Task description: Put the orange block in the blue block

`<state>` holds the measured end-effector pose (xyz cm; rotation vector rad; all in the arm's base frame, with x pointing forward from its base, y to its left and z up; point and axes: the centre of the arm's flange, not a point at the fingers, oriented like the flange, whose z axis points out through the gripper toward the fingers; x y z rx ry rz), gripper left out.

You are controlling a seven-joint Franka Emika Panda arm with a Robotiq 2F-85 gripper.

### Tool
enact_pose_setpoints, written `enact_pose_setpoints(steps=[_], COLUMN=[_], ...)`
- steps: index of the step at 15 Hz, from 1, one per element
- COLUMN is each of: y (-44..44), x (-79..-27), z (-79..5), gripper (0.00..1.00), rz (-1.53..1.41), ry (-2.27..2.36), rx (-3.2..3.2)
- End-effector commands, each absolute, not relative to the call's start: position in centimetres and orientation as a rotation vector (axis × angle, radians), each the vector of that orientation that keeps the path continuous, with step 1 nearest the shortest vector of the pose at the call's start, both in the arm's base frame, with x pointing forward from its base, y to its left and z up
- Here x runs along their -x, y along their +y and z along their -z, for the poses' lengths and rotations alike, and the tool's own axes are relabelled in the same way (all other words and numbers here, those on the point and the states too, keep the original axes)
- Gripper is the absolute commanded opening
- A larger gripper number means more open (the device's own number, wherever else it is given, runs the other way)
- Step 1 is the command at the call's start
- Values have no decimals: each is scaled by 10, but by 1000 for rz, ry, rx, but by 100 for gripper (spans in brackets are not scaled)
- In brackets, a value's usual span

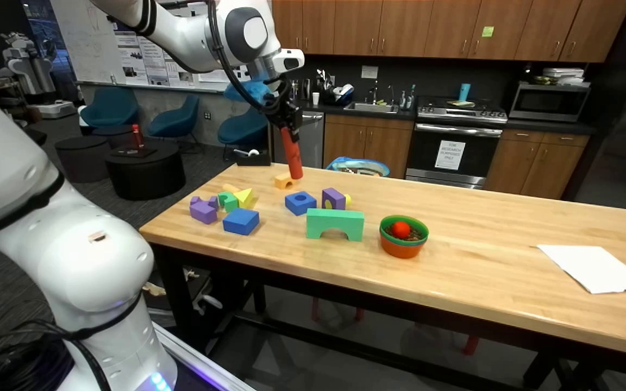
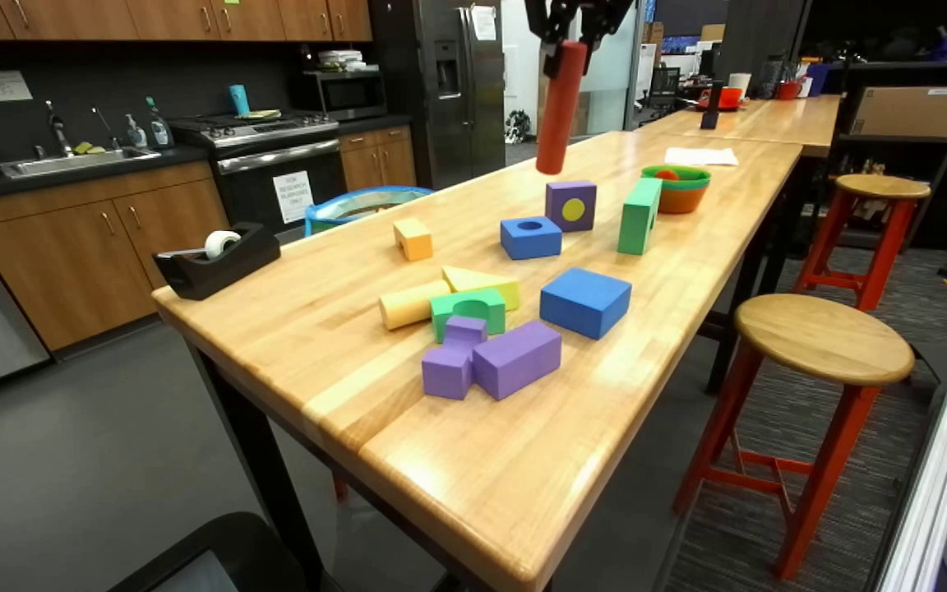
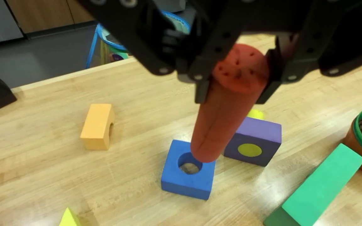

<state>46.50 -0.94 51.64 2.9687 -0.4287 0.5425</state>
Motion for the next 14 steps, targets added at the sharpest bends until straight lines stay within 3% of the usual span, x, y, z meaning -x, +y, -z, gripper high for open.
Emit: enact_pose_setpoints(steps=[1, 14], y=[-17, -32], x=[-472, -474], z=[-510, -457], gripper=[15, 15], rz=[-537, -559], ry=[-424, -489], rx=[-2984, -3065])
